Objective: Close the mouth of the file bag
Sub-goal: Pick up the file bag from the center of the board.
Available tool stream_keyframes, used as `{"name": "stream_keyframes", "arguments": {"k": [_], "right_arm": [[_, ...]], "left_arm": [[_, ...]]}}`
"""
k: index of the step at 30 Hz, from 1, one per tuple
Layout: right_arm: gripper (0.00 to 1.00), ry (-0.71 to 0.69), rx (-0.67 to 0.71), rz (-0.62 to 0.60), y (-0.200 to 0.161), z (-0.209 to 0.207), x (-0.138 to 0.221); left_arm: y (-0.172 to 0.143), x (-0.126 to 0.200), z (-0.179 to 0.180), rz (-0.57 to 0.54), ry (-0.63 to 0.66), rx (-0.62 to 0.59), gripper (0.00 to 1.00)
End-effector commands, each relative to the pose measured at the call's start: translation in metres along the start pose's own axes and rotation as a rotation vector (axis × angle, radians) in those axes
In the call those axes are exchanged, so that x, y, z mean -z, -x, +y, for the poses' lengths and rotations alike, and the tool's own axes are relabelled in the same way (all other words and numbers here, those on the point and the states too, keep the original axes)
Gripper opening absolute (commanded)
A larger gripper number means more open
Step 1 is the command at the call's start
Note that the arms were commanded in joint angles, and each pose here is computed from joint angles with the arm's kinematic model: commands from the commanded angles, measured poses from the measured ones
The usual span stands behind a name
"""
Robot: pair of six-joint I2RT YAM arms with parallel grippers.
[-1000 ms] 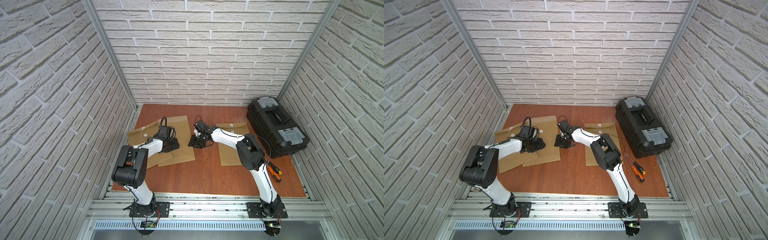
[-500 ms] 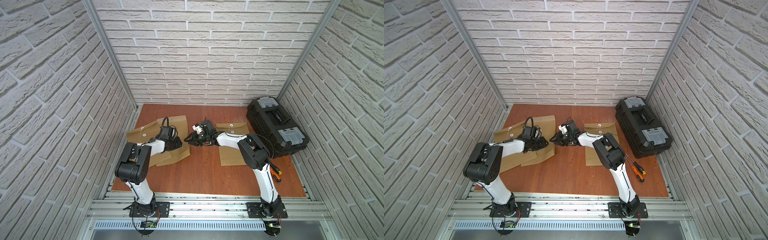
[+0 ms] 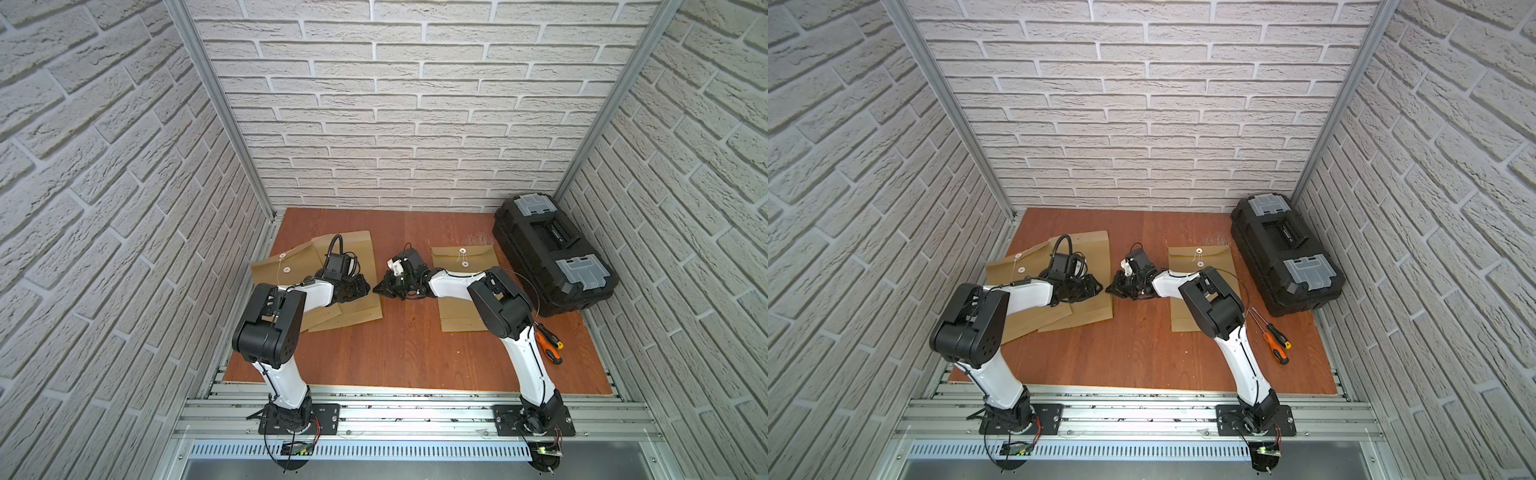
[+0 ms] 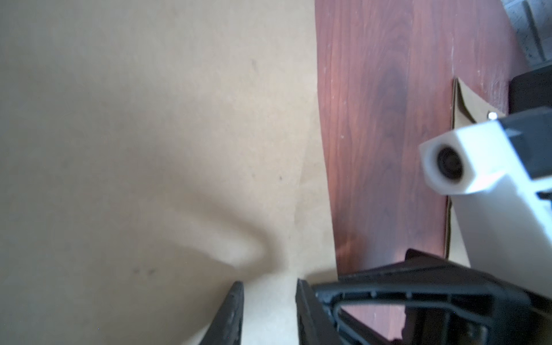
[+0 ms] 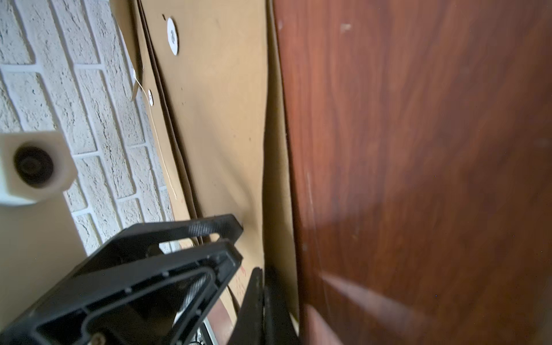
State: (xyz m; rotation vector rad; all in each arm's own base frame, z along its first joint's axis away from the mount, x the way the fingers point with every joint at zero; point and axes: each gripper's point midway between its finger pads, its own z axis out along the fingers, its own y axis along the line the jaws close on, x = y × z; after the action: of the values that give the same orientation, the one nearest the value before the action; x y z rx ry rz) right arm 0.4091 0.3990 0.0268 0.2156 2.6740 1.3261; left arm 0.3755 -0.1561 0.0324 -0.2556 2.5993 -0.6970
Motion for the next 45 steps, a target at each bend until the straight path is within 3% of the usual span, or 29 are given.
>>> {"name": "stream_keyframes", "arguments": {"k": [1,5,9,12,15,20,25,35,42,45], "right_arm": [[0.03,0.014,0.094,-0.048,0.006,0.042,0.031],[0.03,-0.029,0.103,-0.053,-0.008,0.040,0.075],[0.03,-0.167,0.086,-0.038,-0.037,-0.004,0.132],[0.03,-0.230,0.054,-0.039,-0.054,-0.038,0.171],[0.03,-0.198,0.053,-0.014,-0.067,-0.044,0.185],[0.03,-0.082,0.018,-0.014,-0.069,-0.044,0.170],[0.07,0.059,-0.011,-0.083,-0.054,-0.040,0.158],[0.34,0.203,-0.033,-0.093,-0.034,-0.042,0.129],[0.37,0.248,-0.069,-0.172,-0.005,-0.038,0.117],[0.32,0.233,-0.071,-0.185,-0.002,-0.034,0.113]], "left_arm": [[-0.004,0.026,0.003,0.022,0.018,0.021,0.34],[0.013,0.053,-0.011,-0.029,0.010,-0.013,0.39],[0.020,0.065,-0.025,-0.052,0.002,-0.050,0.48],[0.016,0.054,-0.033,-0.034,-0.001,-0.083,0.53],[0.007,0.031,-0.046,0.002,-0.038,-0.102,0.54],[-0.008,-0.009,-0.064,0.066,-0.076,-0.130,0.48],[-0.034,-0.040,-0.039,0.159,-0.026,-0.108,0.38],[-0.053,-0.050,-0.028,0.224,-0.018,-0.103,0.29],[-0.063,-0.056,-0.021,0.247,-0.015,-0.091,0.26],[-0.064,-0.057,-0.023,0.252,-0.020,-0.089,0.25]]}}
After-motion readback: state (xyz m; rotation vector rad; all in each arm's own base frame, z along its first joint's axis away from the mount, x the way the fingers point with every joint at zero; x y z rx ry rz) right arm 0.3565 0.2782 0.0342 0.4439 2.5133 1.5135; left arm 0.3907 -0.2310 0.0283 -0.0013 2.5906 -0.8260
